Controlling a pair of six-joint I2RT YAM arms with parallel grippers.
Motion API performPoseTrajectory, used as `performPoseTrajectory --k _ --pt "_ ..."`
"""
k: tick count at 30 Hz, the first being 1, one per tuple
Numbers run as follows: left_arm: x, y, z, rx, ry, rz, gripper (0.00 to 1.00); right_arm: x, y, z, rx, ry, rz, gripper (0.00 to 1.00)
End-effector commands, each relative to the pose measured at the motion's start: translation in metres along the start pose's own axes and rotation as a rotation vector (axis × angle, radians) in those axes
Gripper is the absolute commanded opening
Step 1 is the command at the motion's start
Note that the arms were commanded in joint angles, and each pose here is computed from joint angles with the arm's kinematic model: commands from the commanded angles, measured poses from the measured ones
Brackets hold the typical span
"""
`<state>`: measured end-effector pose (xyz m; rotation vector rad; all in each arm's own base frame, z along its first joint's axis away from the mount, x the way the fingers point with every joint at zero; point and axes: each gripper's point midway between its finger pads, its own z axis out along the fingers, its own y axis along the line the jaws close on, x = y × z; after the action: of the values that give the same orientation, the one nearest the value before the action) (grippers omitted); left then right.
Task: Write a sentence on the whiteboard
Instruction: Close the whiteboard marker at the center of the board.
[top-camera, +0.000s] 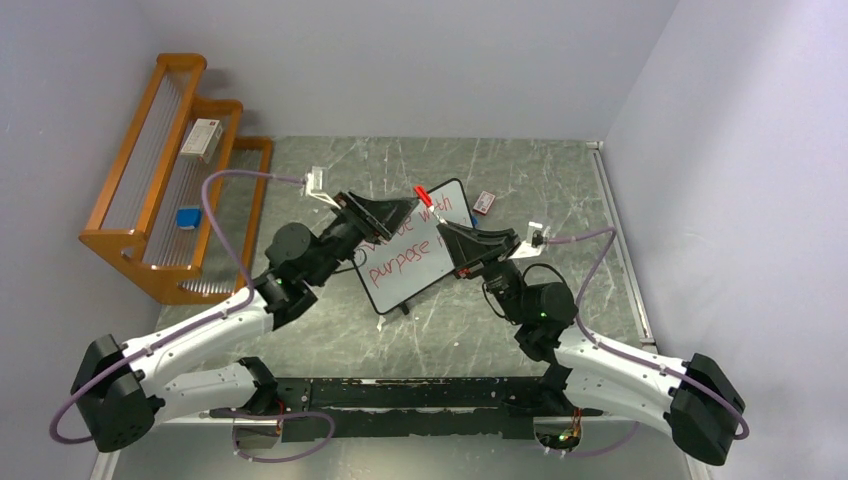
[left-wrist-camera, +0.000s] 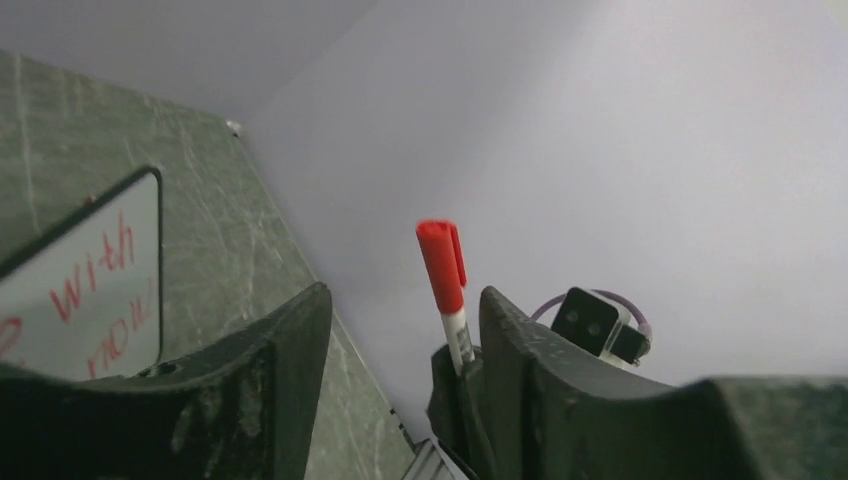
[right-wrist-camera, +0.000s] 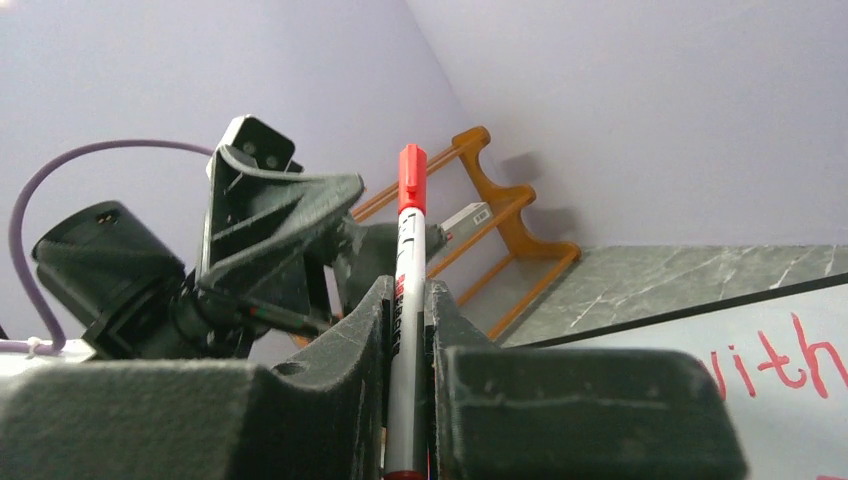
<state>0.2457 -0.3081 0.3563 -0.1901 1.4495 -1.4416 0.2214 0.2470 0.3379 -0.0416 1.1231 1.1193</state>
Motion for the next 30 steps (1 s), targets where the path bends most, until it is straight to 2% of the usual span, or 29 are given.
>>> performPoseTrajectory --k 1,5,8,14,17,19,22,25,30 --pt "-0.02 -0.023 -0.003 0.084 0.061 0.157 0.63 -0.014 0.008 -0.001 -0.016 -0.031 0.031 0.0" --pt "-0.022 -0.031 0.001 0.155 0.126 0.186 0.68 -0.012 0.014 -0.002 -0.042 -0.015 0.062 0.0" --pt "-0.017 -0.041 0.007 0.227 0.184 0.165 0.68 -0.01 0.02 -0.002 -0.072 0.001 0.082 0.0" --pt "-0.011 -0.045 0.012 0.283 0.224 0.12 0.64 -0.012 0.026 -0.004 -0.096 0.005 0.104 0.0" --pt "-0.01 -0.051 0.009 0.324 0.223 0.088 0.56 -0.014 0.028 -0.004 -0.102 0.002 0.106 0.0" --pt "-0.009 -0.051 0.009 0.33 0.224 0.079 0.47 -0.014 0.029 -0.003 -0.103 0.002 0.107 0.0" --pt "-0.008 -0.051 0.008 0.34 0.226 0.067 0.3 -0.014 0.03 -0.003 -0.109 0.006 0.113 0.0" --pt "-0.006 -0.051 0.007 0.354 0.23 0.051 0.06 -0.013 0.03 -0.002 -0.109 0.001 0.125 0.0" --pt "0.002 -0.051 -0.002 0.384 0.253 0.0 0.05 -0.017 0.031 0.003 -0.11 -0.02 0.133 0.0"
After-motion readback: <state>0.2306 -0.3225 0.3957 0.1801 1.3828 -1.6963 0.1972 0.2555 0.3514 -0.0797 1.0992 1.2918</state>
